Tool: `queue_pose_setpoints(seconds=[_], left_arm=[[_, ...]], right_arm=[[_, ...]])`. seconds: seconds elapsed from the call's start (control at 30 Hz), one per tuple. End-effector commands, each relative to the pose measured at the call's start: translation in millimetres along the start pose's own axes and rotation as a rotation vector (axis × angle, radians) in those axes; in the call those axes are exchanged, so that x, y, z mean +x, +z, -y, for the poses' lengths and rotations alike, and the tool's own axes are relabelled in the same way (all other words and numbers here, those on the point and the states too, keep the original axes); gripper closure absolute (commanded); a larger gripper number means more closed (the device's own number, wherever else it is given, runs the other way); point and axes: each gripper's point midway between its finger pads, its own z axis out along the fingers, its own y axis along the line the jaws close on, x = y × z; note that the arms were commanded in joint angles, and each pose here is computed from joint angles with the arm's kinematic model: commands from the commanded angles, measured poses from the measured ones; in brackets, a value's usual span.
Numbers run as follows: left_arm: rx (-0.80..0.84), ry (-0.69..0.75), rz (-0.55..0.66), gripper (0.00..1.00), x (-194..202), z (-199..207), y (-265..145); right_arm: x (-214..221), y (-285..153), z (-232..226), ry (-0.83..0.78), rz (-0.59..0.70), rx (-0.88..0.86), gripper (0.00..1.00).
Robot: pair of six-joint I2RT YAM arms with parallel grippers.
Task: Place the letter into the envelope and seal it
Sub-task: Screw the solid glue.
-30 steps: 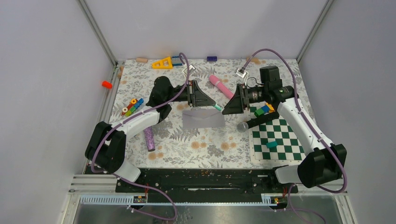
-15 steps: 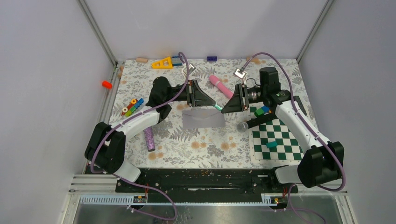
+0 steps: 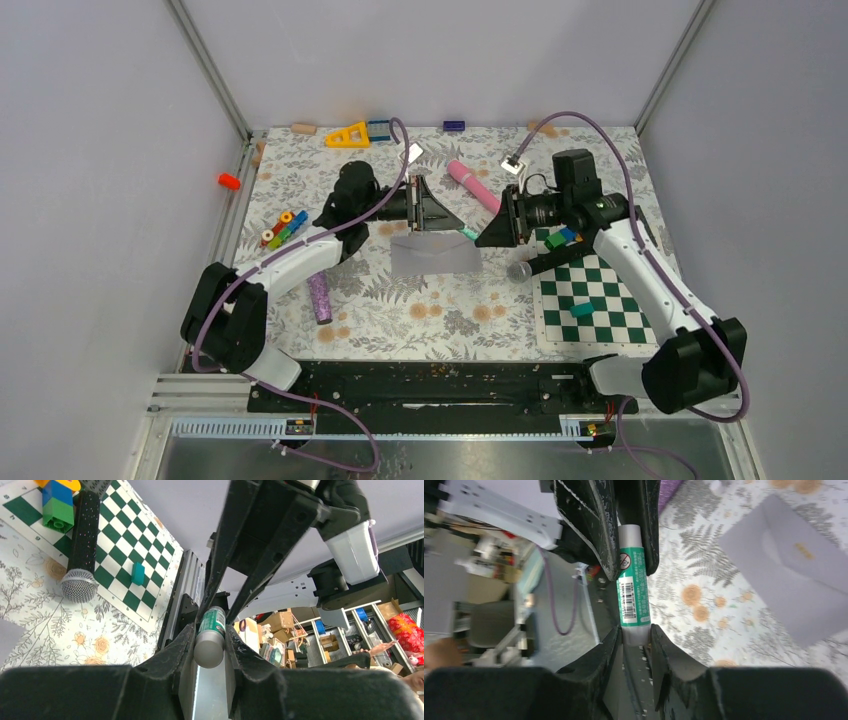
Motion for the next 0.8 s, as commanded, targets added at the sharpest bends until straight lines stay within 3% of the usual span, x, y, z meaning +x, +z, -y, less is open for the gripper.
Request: queue_pose_setpoints(seconds=[0.0, 0.17, 0.27, 0.37, 0.43, 0.77], left_arm=[[-0.075, 0.017, 0.050, 0.98, -14, -12, 0], [-0.087, 0.004, 0.052, 0.97, -13, -16, 0], [-0.089, 0.003, 0.053, 0.97, -13, -16, 0], [-0.091, 0.006, 0.052, 0.97, -13, -17, 0], [-0.096, 0.012, 0.050, 0.97, -13, -18, 0], [-0.106, 0.014, 0.048, 0.97, -11, -22, 1]], right_arm=[[-1, -12, 7, -0.213, -0.009, 0.222, 0.74], [7, -8, 17, -0.371, -0.030, 0.397, 0.66], [4, -9, 16, -0.469, -0.011, 0.481, 0.54], [1, -13, 9, -0.532, 0.003, 0.510, 0.34], [0, -16, 3, -0.551, -0.010, 0.498, 0.25], [-8, 0, 6, -0.521, -0.051, 0.454, 0.20]])
